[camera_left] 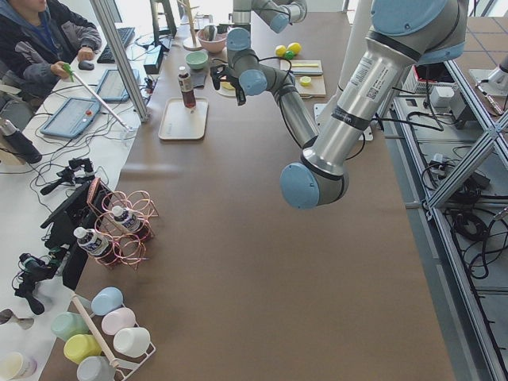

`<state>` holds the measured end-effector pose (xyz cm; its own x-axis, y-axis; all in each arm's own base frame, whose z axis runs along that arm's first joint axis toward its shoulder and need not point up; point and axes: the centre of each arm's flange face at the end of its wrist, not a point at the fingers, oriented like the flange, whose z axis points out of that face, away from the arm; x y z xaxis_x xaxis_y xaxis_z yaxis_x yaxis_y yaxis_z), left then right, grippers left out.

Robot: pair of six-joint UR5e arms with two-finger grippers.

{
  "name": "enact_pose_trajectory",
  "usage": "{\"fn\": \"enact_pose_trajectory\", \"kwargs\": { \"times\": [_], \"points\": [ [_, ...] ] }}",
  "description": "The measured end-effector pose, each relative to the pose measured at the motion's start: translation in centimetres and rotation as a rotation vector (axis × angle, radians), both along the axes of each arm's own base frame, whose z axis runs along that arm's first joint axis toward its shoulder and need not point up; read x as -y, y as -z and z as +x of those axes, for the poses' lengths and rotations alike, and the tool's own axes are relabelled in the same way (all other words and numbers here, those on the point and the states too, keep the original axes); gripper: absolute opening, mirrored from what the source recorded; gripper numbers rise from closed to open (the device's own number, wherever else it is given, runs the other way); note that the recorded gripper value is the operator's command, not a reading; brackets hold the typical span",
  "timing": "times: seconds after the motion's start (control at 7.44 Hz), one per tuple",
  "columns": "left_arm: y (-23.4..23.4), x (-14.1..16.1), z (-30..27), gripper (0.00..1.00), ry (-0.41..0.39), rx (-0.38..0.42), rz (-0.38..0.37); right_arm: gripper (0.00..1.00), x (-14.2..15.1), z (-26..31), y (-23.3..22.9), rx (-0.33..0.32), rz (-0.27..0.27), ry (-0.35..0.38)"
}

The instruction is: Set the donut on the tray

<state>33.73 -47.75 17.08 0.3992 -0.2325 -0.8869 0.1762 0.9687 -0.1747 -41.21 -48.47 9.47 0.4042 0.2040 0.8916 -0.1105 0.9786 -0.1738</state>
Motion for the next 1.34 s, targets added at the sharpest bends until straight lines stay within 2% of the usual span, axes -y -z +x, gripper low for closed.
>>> {"fn": "enact_pose_trajectory", "kwargs": {
  "times": [0.27, 0.54, 0.81, 1.34],
  "points": [
    [0.3, -0.3, 0.0, 0.00, 0.004, -0.003, 0.006, 0.00, 0.0, 0.0, 0.1, 0.002, 0.001, 0.001],
    [0.6, -0.6, 0.2, 0.00, 0.053, 0.002, -0.018, 0.00, -0.1, 0.1, 0.2, 0.004, -0.009, -0.003],
    [0.6, -0.8, 0.4, 0.00, 0.075, 0.002, -0.039, 0.99, -0.4, 0.1, 0.4, 0.010, -0.018, -0.004],
    [0.1, -0.7, 1.1, 0.00, 0.094, 0.020, -0.040, 1.00, 0.3, 1.3, 0.2, 0.014, -0.045, -0.028]
  ]
}}
